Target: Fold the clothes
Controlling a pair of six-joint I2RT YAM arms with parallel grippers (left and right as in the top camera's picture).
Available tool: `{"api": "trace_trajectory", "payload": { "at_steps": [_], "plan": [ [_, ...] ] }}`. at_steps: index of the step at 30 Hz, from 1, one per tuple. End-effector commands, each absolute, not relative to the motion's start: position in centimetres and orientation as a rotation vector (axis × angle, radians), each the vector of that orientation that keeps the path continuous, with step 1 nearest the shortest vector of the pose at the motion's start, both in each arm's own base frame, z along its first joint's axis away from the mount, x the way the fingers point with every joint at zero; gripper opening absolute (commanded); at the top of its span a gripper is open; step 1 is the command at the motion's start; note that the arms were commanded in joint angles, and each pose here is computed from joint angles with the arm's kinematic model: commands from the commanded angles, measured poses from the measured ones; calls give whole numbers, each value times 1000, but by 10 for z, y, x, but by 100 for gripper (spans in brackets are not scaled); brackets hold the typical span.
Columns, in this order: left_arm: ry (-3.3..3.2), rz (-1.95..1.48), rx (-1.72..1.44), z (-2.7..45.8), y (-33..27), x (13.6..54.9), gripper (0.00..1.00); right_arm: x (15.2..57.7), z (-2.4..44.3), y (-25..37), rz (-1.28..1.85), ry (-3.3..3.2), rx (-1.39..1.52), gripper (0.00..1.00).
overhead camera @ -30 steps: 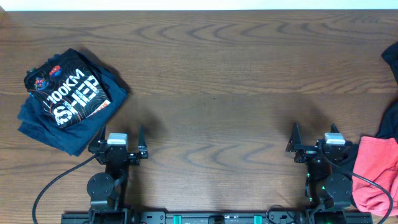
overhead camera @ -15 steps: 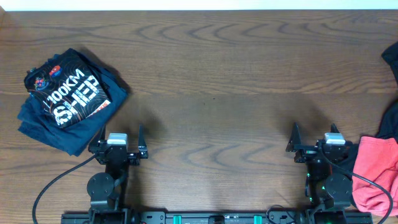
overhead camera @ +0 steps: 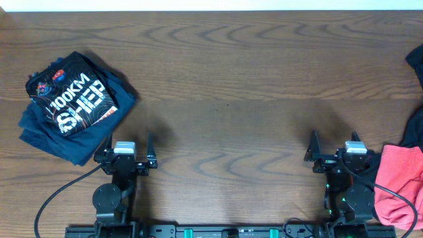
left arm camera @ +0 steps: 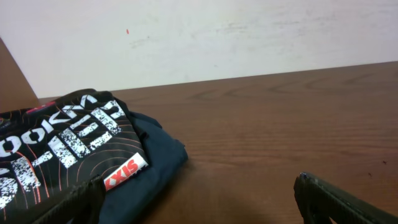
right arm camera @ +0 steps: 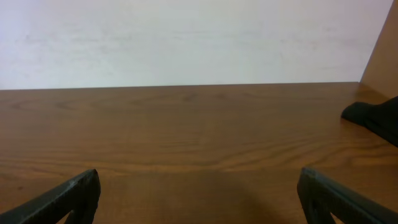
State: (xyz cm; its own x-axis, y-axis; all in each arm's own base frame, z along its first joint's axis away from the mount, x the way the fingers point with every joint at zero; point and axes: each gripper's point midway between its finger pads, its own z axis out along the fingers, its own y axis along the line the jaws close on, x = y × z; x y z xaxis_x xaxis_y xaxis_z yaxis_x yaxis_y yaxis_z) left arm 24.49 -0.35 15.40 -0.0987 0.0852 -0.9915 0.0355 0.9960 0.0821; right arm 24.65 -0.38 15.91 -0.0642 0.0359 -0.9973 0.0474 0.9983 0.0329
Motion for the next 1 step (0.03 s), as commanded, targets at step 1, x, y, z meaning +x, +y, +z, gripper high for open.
{"api": "trace_trajectory", "payload": {
  "at_steps": [1],
  "plan": [
    [1715, 21, 91, 139, -6, 244, 98, 246, 159, -1, -15, 1635, 40, 99]
  ]
}}
